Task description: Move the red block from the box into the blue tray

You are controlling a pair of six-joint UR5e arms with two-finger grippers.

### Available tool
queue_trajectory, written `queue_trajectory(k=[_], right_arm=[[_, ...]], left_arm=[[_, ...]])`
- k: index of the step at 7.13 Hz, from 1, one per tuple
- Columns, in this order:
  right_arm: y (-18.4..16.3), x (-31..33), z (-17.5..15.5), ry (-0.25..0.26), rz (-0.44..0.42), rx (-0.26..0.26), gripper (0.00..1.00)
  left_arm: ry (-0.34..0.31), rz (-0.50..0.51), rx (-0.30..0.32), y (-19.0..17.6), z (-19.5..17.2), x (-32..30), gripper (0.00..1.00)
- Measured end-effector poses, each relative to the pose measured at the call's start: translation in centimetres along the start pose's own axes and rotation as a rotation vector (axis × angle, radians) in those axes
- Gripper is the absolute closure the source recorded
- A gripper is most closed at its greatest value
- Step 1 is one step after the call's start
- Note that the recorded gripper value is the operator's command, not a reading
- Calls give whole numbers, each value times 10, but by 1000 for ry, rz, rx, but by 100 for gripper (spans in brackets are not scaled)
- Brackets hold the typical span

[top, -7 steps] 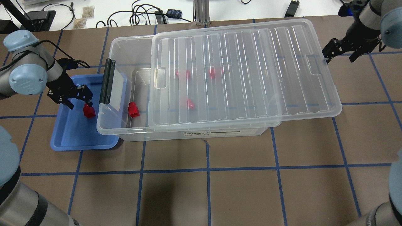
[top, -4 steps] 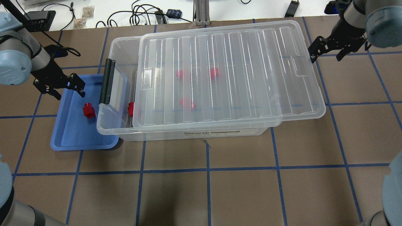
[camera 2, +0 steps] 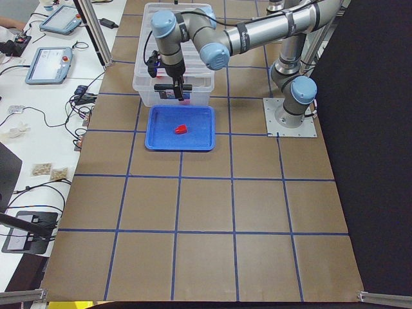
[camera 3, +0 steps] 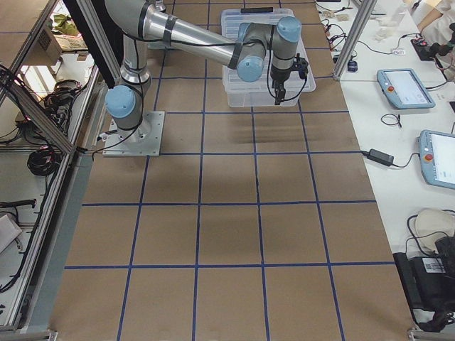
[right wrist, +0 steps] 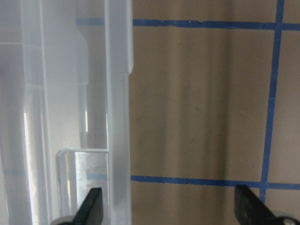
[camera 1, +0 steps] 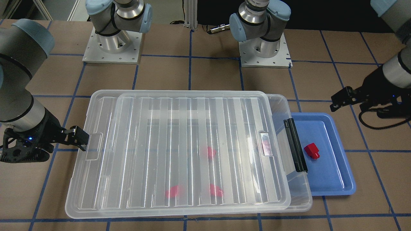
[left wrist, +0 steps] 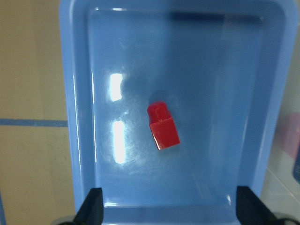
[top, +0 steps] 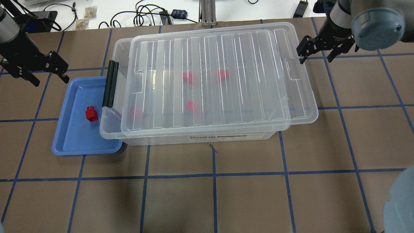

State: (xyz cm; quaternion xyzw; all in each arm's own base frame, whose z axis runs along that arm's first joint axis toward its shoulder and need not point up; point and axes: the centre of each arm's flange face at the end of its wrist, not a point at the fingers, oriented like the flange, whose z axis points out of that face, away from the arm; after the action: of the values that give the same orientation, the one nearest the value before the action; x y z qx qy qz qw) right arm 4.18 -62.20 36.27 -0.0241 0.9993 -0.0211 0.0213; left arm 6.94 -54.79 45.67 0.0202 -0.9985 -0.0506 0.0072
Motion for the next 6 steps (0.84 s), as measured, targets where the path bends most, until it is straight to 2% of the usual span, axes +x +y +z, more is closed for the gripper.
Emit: queue_trajectory(k=[1, 4, 6], right_arm=[[0, -10, -1, -1, 5, 3, 0], [-1, -23, -6, 11, 9, 11, 0], [5, -26, -28, 19, 8, 36, 0]], left_arm=[[-6, 2, 6, 14, -16, 25, 0], [-30, 35, 22, 33, -25, 138, 0], [-35, 52, 17, 41, -21, 166, 0]])
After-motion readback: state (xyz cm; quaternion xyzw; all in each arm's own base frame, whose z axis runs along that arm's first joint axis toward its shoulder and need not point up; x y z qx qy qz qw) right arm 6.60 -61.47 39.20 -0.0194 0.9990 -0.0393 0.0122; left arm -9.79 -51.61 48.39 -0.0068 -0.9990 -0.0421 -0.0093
